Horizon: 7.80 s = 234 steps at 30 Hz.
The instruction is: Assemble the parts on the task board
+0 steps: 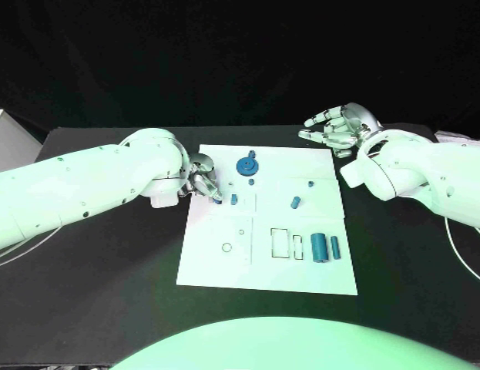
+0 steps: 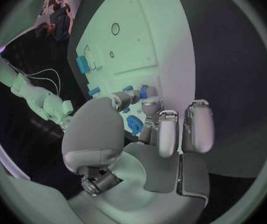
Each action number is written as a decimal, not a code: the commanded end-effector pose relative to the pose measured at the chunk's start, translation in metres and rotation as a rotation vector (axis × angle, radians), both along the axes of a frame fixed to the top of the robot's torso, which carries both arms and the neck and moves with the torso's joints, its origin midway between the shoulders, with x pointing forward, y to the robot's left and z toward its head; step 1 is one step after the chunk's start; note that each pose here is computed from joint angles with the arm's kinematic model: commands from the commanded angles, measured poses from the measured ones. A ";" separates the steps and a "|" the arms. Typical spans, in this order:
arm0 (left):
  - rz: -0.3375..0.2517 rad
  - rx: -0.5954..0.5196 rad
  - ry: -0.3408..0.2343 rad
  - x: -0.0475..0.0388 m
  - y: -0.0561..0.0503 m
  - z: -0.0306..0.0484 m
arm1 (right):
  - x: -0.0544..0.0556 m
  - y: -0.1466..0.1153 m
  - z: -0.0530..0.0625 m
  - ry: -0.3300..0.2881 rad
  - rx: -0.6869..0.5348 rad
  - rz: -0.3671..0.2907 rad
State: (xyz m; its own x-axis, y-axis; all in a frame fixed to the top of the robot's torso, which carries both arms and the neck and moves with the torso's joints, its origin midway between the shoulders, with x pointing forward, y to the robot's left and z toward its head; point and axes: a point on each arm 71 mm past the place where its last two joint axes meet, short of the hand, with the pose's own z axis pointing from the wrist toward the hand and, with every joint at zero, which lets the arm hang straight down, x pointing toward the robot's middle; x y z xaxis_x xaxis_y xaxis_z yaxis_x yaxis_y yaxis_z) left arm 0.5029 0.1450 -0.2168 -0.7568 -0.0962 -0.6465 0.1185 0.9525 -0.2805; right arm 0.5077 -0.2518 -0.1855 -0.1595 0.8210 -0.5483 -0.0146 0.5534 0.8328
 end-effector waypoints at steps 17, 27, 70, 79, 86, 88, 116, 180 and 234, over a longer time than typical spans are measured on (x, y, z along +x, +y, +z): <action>0.019 -0.036 -0.006 0.0005 -0.005 -0.0001 | 0.000 0.002 0.000 -0.005 -0.002 0.021; 0.024 -0.039 -0.003 0.0015 -0.006 -0.0010 | 0.000 0.001 0.000 -0.005 -0.002 0.020; 0.020 0.000 0.012 0.0008 -0.002 -0.0040 | 0.000 0.001 -0.001 -0.003 -0.003 0.021; 0.015 -0.003 0.014 0.0002 -0.003 -0.0040 | -0.001 0.001 -0.001 -0.003 -0.003 0.022; 0.014 -0.010 0.024 -0.0002 -0.004 -0.0046 | 0.000 0.001 -0.001 -0.003 -0.003 0.021; 0.014 -0.011 0.026 -0.0002 -0.004 -0.0047 | 0.000 0.001 -0.001 -0.003 -0.003 0.021; 0.023 -0.016 0.027 0.0008 -0.004 -0.0056 | 0.000 0.000 -0.001 -0.003 -0.003 0.020; -0.148 -0.550 -0.495 -0.0006 -0.026 0.0373 | 0.001 -0.005 -0.002 -0.008 -0.006 0.006; -0.417 -0.187 -0.534 0.0074 -0.069 -0.0173 | 0.001 -0.002 -0.002 -0.016 0.000 0.012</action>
